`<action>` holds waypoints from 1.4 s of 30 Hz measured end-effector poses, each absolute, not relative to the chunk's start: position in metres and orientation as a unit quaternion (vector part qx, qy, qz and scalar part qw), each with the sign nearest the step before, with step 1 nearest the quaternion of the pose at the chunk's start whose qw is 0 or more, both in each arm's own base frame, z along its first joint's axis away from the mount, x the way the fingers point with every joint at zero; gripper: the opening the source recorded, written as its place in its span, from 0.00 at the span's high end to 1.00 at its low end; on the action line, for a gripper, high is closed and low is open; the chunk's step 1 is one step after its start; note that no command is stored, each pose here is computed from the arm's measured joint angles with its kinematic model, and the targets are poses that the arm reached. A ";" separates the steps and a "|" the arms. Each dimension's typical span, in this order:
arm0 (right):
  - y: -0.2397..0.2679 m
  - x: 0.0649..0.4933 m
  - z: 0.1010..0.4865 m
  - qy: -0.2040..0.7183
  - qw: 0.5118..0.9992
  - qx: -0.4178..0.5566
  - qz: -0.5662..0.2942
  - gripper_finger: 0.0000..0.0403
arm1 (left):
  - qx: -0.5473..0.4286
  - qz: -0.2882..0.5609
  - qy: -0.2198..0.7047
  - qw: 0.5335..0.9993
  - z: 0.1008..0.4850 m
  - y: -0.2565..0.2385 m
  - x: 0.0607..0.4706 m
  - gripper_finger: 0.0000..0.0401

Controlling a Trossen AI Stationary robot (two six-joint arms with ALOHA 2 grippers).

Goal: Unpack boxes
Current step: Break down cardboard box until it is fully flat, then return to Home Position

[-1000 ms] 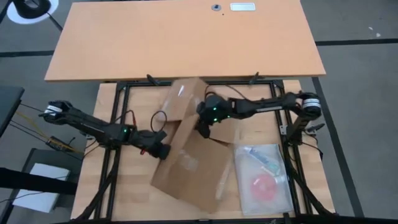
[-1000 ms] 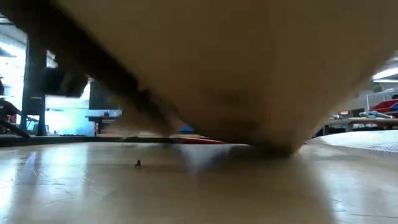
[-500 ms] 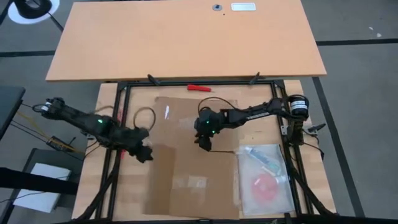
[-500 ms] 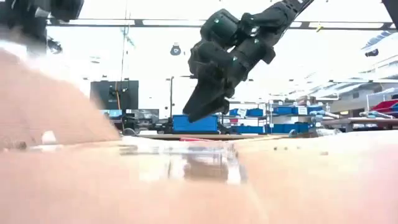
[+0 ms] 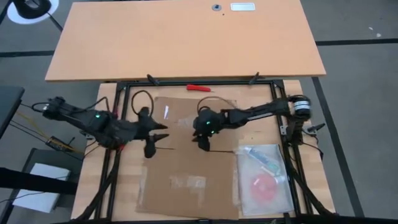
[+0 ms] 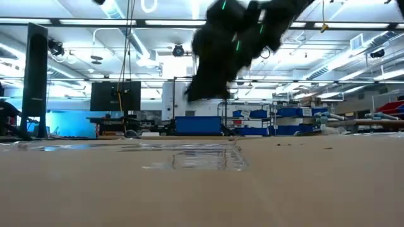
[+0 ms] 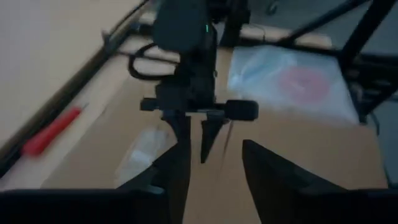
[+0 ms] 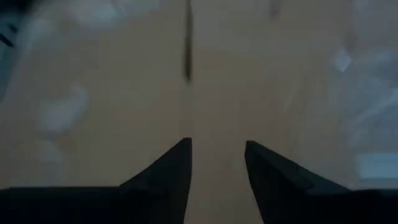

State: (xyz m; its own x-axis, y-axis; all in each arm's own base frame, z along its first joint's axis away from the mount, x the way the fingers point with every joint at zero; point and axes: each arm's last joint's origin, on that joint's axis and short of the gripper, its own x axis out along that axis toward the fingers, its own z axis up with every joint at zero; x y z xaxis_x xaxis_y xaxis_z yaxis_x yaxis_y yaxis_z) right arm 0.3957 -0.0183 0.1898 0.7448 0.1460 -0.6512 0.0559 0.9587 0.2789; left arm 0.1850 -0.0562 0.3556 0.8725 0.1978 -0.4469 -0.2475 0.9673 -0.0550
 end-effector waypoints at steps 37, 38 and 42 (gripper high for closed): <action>-0.014 0.119 0.254 0.033 0.978 0.197 -0.059 0.92 | -0.096 0.135 0.062 0.984 0.249 0.002 0.132 0.96; -0.014 0.117 0.247 0.028 0.978 0.200 -0.055 0.92 | -0.095 0.133 0.049 0.985 0.246 0.002 0.133 0.96; -0.012 0.111 0.225 0.006 0.979 0.199 -0.034 0.92 | -0.103 0.121 0.005 0.987 0.232 0.001 0.134 0.96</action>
